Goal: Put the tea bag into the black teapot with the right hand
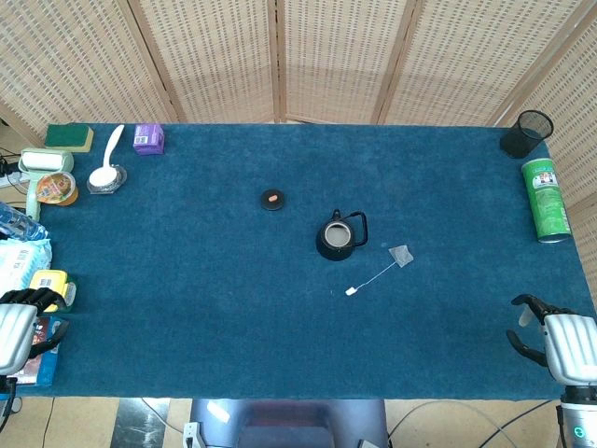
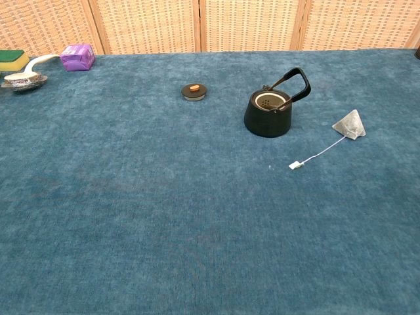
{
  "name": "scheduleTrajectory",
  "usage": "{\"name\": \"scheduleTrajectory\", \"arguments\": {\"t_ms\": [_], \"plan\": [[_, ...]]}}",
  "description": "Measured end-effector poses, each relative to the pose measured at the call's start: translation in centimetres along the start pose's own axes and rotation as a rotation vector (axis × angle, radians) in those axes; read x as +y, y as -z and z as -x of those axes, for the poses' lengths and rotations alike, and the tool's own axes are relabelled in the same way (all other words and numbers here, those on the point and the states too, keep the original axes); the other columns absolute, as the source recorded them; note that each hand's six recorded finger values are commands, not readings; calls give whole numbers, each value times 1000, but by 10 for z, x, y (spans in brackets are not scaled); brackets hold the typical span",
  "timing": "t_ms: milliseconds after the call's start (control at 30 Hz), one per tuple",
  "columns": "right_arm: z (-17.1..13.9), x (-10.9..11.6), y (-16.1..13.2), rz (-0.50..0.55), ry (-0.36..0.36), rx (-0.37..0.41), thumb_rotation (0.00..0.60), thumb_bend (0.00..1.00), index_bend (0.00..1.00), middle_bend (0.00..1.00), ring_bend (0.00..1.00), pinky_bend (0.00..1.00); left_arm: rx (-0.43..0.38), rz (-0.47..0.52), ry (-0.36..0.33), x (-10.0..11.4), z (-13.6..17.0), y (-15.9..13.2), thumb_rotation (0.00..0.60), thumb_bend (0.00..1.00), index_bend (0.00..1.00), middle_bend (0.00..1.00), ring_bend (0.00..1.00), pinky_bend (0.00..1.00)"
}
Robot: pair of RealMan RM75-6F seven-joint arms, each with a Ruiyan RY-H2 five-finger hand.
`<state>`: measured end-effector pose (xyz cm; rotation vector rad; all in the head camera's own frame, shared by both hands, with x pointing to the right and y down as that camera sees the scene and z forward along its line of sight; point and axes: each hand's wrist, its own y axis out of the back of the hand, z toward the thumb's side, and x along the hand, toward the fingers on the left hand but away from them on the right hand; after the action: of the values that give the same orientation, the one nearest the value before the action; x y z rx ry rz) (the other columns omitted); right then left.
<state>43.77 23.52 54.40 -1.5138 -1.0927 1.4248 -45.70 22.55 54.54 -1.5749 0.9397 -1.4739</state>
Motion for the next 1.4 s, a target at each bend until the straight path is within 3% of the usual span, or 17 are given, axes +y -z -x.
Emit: {"name": "scheduleTrajectory", "arguments": {"t_ms": [700,900,1067,1167,1267,1400], "plan": [[0,-2,-3,8,-10,12,600,281,381,570,676,657,-17,-7,-33,8,-2,-1,600,333,479,449,381,348],[7,-3,-8,38,-33,49,600,273,329,553,669,601,-28,-12,-42,13,-3,-2,600,335,479,449,382,348],[22,-3,-23,70,-50,117,600,266,295,558,728,632,-43,-22,-54,20,-7,-5,600,334,479,449,381,348],[32,-3,-33,76,-61,162,600,266,284,632,863,753,-51,-27,-63,24,-9,-6,600,335,479,449,382,348],[42,-5,-47,89,-90,211,600,267,270,827,994,962,-62,-34,-73,29,-12,-8,600,335,479,449,382,348],[55,-8,-66,111,-155,272,600,292,244,975,1000,1000,-76,-42,-83,35,-17,-11,600,335,479,449,382,348]]}}
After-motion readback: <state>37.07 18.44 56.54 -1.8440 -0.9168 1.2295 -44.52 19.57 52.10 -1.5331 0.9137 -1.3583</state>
